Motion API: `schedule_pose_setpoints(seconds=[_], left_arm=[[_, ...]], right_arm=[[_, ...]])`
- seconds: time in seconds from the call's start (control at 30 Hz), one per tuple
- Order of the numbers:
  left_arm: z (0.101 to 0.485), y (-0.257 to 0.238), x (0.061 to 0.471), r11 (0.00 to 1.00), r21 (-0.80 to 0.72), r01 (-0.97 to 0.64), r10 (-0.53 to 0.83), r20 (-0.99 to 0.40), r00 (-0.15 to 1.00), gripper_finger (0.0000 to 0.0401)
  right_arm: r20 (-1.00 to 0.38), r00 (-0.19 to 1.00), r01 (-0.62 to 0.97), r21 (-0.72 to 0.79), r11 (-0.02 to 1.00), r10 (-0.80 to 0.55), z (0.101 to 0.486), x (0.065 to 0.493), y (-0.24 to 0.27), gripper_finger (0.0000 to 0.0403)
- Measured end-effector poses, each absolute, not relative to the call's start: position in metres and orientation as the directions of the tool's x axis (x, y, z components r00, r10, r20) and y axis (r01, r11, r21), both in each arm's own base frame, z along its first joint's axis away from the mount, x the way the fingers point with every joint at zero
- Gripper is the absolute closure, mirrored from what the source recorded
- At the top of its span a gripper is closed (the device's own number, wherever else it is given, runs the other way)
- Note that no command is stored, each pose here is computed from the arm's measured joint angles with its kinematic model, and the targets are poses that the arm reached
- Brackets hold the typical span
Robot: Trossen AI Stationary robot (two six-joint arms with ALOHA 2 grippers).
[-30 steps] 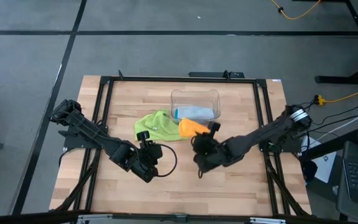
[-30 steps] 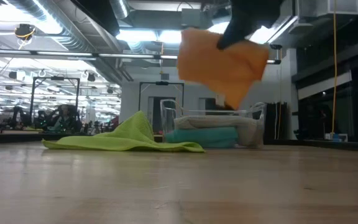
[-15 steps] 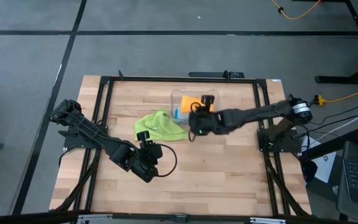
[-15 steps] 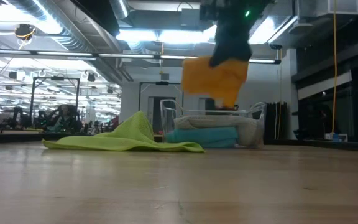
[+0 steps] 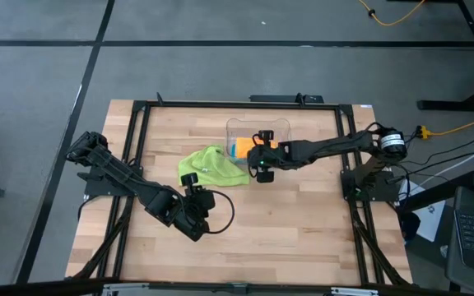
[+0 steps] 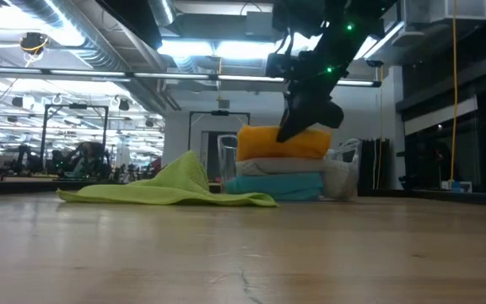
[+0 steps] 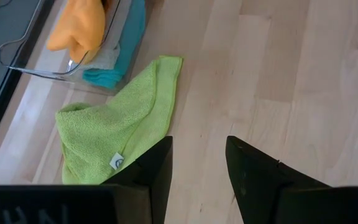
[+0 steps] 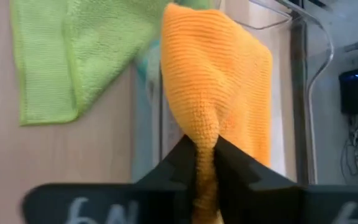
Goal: Fold microfiber towels
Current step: Put the yellow towel into the transparent bin
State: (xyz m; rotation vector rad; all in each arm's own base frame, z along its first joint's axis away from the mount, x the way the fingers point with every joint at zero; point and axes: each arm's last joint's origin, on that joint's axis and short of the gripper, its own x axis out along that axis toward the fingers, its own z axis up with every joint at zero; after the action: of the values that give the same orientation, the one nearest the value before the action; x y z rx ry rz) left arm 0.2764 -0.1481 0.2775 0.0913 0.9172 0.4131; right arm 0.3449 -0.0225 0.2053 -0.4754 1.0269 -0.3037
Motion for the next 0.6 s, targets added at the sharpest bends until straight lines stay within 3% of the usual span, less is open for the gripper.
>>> schedule_pose_setpoints(seconds=[0.33,0.6], left_arm=[[0.277,-0.148,0.276,0.918,0.250,-0.308,0.385,-0.752,0.536,0.0260],[0.277,-0.148,0.276,0.918,0.250,-0.308,0.385,-0.752,0.536,0.0260]], right_arm=[[-0.755,0.477,0.051,-0.488,0.871,-0.451,0.207,0.344,-0.024,0.0210],[-0.758,0.472,0.078,-0.472,0.878,-0.450,0.259,0.354,-0.023,0.0184]])
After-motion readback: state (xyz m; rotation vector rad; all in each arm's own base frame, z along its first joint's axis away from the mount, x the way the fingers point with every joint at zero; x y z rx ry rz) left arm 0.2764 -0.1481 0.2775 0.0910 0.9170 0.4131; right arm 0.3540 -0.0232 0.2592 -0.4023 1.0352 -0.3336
